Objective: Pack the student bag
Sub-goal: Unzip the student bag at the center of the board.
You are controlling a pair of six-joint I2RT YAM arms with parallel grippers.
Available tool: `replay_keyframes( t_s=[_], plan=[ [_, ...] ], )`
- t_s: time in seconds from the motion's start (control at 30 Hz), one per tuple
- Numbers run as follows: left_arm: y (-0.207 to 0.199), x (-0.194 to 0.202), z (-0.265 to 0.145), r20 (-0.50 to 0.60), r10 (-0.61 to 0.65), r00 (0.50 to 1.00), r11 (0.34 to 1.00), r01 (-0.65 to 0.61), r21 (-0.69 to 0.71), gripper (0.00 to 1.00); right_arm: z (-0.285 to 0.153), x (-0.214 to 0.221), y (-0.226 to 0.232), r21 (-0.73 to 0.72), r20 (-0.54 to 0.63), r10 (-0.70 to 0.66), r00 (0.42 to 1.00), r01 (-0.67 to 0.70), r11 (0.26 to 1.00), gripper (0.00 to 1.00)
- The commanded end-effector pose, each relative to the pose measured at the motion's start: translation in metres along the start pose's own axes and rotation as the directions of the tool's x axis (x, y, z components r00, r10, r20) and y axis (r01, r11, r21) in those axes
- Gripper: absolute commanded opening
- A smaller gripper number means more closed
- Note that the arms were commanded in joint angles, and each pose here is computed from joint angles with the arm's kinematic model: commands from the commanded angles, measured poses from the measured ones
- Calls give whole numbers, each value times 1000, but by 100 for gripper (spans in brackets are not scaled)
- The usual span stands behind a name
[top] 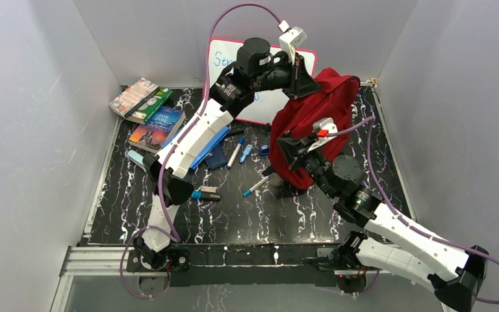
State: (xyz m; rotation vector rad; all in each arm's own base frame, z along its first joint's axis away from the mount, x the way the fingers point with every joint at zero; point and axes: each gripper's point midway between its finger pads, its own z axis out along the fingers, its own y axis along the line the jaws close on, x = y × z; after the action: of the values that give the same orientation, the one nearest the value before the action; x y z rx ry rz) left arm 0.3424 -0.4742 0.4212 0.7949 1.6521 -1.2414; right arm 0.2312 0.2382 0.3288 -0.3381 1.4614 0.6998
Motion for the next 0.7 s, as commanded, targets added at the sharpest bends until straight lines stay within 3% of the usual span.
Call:
replay_keyframes(
  t_s=[0.0,0.2,0.37,0.43,0.67],
  plan=[
    [-71,-64,-27,187,148,971,965,-184,188,0,5,-69,30,-133,206,59,977,-32,991,0],
    [-96,-52,-25,163,165,973,940,-205,272,0,15,-84,47,-203,243,80,967,-30,979,0],
    [-93,-23,-26,69,143,987,943,-157,292,0,15,-64,43,-193,201,94,975,-55,980,0],
    [-88,-8,-26,31,138,990,950,-141,279,14,9,-53,38,-179,183,109,977,-76,981,0],
    [-86,21,-30,-34,127,991,958,-114,263,43,-21,-16,13,-93,107,142,984,-132,987,0]
  ],
)
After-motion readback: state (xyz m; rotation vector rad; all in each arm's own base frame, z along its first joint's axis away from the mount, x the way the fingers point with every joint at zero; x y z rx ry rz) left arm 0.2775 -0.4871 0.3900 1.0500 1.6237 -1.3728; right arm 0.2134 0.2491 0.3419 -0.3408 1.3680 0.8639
